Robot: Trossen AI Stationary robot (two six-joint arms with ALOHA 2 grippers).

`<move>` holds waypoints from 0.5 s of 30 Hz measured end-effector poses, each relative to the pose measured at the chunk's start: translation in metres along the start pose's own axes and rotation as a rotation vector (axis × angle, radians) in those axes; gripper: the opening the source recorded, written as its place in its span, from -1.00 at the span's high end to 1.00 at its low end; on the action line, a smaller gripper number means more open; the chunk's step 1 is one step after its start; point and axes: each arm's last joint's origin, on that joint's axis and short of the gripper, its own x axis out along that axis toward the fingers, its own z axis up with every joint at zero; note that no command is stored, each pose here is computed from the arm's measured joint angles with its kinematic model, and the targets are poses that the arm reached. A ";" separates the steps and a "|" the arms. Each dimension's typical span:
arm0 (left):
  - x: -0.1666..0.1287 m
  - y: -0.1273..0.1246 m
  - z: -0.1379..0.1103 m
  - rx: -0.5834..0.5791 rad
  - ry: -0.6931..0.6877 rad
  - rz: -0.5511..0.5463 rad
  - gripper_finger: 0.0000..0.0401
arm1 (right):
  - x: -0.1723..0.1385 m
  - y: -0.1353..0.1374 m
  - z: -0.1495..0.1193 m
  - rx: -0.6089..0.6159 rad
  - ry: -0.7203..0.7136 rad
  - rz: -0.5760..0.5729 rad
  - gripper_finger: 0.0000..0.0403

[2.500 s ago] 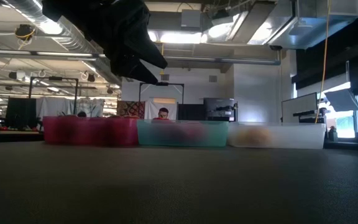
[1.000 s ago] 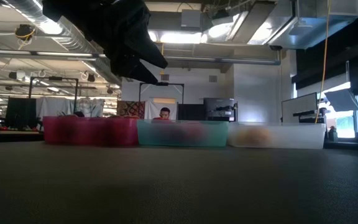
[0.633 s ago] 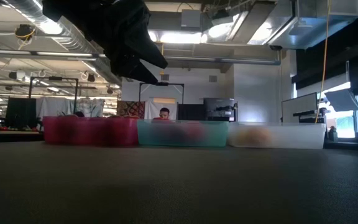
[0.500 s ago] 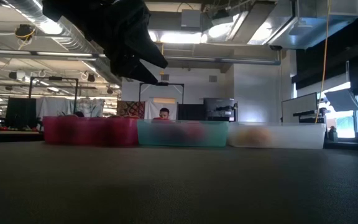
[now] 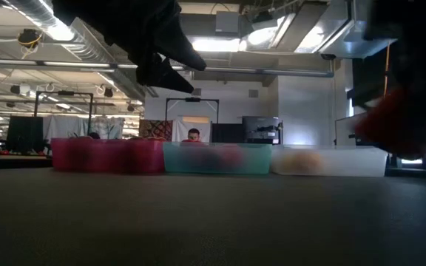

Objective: Sort produce into baskets
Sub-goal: Put the red bell pepper into the green bin

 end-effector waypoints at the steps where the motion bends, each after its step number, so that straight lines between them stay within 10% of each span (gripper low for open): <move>1: 0.000 -0.001 0.000 -0.002 -0.003 -0.004 -0.90 | 0.003 0.000 0.004 -0.009 -0.052 0.004 0.16; 15: 0.000 -0.003 0.000 -0.020 -0.017 0.008 -0.90 | 0.048 -0.037 0.054 -0.102 -0.504 -0.063 0.14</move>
